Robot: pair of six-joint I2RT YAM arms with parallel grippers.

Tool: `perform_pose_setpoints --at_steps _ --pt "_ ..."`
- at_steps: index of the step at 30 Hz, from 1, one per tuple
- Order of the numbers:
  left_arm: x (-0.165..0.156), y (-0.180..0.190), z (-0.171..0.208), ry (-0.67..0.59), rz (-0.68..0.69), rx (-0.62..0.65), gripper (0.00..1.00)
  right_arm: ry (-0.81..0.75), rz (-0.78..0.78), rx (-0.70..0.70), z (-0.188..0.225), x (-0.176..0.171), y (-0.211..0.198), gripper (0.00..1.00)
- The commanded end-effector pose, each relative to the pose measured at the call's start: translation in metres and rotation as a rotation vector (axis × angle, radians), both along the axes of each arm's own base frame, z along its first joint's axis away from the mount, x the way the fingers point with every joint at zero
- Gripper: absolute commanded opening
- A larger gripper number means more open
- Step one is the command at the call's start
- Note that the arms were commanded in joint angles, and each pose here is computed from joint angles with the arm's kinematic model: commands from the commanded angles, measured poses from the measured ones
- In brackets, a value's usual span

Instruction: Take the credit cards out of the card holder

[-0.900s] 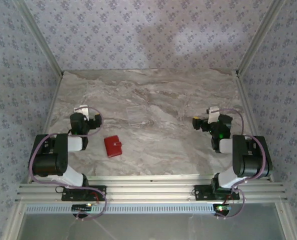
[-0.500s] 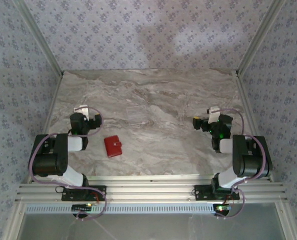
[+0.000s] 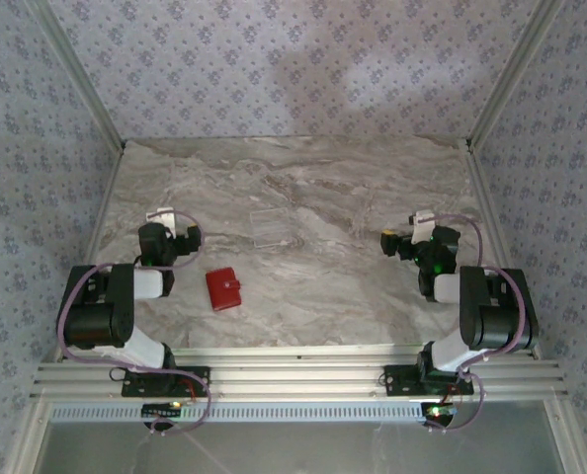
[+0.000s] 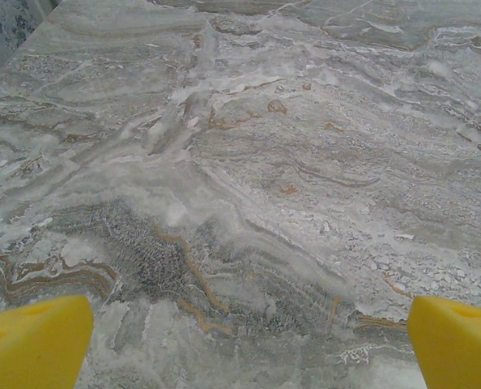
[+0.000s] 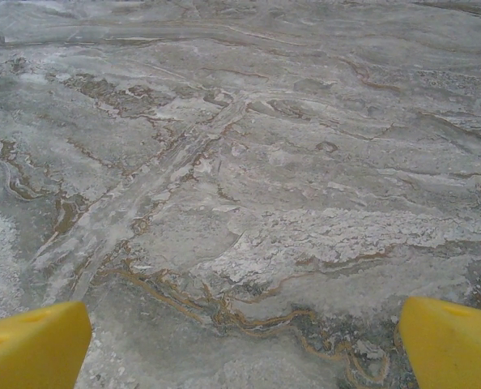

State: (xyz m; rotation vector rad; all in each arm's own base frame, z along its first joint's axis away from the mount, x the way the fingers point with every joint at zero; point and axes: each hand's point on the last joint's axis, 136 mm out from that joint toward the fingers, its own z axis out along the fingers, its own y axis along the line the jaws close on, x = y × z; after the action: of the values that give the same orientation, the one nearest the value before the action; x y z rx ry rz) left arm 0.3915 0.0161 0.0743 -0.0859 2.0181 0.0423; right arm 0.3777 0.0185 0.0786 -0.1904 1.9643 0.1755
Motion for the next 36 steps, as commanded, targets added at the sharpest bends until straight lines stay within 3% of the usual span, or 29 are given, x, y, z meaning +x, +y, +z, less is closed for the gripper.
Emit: perform_pose_setpoints --at_steps 1,5,13,18,27,36 --pt "0.007 -0.002 0.014 -0.052 -0.017 0.005 1.00 -0.029 0.007 0.002 0.009 0.006 -0.001 1.00" --pt "0.007 0.000 0.017 -0.043 0.002 0.013 0.99 -0.031 -0.029 -0.020 0.014 0.007 -0.004 1.00" --pt "0.001 0.009 0.062 -0.009 0.123 0.056 1.00 0.051 -0.096 -0.068 0.035 0.014 -0.009 1.00" --pt "-0.011 -0.005 0.080 0.036 0.145 -0.067 1.00 0.168 -0.110 -0.070 0.055 0.009 0.001 0.96" --pt "-0.053 -0.045 0.059 0.353 0.162 -0.350 0.98 0.380 -0.089 0.114 0.074 -0.005 0.060 0.81" --pt "-0.095 -0.085 0.023 0.604 0.130 -0.472 0.95 0.552 0.066 0.164 0.062 -0.007 0.155 0.65"
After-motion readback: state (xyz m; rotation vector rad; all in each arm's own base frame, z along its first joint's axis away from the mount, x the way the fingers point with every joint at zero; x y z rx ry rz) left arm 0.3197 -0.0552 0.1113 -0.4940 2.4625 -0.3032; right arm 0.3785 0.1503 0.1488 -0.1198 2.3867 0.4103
